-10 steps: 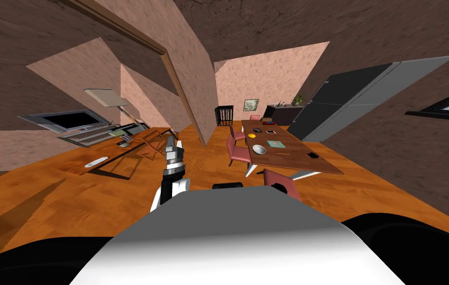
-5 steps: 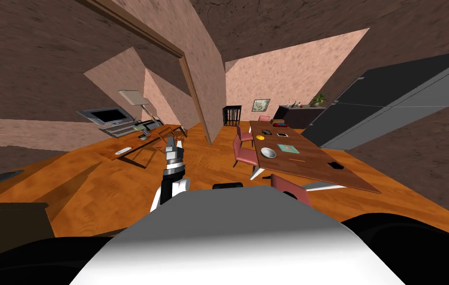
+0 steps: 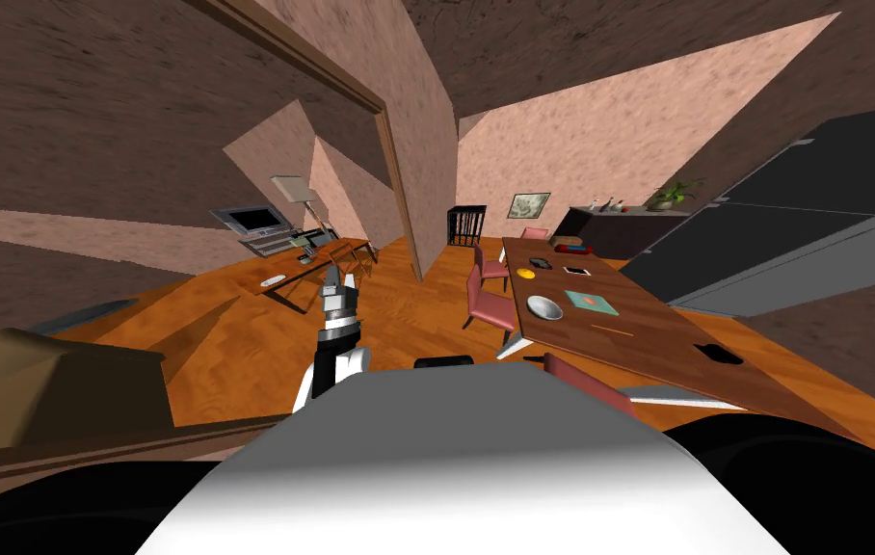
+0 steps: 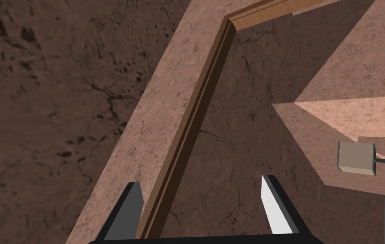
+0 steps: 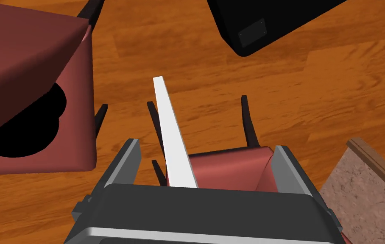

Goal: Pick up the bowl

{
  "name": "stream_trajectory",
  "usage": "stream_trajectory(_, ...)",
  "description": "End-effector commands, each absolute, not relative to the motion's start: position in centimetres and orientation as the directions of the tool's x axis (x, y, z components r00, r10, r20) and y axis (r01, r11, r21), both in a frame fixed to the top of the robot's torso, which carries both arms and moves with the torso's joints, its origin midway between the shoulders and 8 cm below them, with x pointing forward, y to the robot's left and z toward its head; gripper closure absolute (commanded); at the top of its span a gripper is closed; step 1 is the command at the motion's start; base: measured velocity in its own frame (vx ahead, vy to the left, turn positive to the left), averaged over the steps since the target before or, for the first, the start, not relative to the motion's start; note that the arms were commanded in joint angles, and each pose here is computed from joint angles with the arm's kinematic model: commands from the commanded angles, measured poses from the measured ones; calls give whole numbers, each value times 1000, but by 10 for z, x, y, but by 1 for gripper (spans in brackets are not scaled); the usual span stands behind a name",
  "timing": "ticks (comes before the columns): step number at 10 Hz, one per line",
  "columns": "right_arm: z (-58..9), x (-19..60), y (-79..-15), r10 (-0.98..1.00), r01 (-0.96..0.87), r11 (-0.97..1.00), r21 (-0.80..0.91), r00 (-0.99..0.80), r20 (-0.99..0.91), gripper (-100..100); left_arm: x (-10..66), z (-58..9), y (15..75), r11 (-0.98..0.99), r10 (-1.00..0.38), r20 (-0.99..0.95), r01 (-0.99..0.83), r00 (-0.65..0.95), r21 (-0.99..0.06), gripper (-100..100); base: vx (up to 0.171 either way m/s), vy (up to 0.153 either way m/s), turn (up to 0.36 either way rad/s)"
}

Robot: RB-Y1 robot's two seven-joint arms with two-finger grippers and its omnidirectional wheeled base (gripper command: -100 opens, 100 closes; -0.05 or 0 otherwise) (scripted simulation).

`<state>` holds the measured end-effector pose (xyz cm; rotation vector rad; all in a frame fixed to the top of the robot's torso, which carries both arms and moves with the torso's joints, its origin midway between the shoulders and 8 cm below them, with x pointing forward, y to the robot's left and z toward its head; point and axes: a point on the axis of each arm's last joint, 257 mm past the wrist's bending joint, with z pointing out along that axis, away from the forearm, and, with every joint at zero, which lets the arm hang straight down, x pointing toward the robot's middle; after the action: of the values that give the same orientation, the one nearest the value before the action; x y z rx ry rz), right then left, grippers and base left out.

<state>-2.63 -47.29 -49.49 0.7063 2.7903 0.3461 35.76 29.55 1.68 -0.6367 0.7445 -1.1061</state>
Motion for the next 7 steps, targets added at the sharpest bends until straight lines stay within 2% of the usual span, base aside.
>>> stream_trajectory(1,-490,-39,-511,437,404,894,193,-883,-173,-100,358,17,296,323,-942,-209,548,262,-771,0,72,52,284)
stream_trajectory(4,-486,-44,-541,389,372,920,122,-905,-174,-100,358,17,295,323,-942,-209,549,261,-771,0,67,53,184)
stream_trajectory(5,-486,-44,-541,389,372,920,122,-905,-174,-100,358,17,296,323,-942,-209,548,262,-771,0,22,14,-29)
stream_trajectory(6,-480,-47,-570,342,338,940,56,-923,-174,-100,358,17,296,324,-942,-209,548,262,-771,0,54,42,263)
stream_trajectory(7,-472,-47,-597,297,303,953,-7,-939,-173,-100,358,17,295,323,-942,-209,549,261,-771,0,120,63,529)
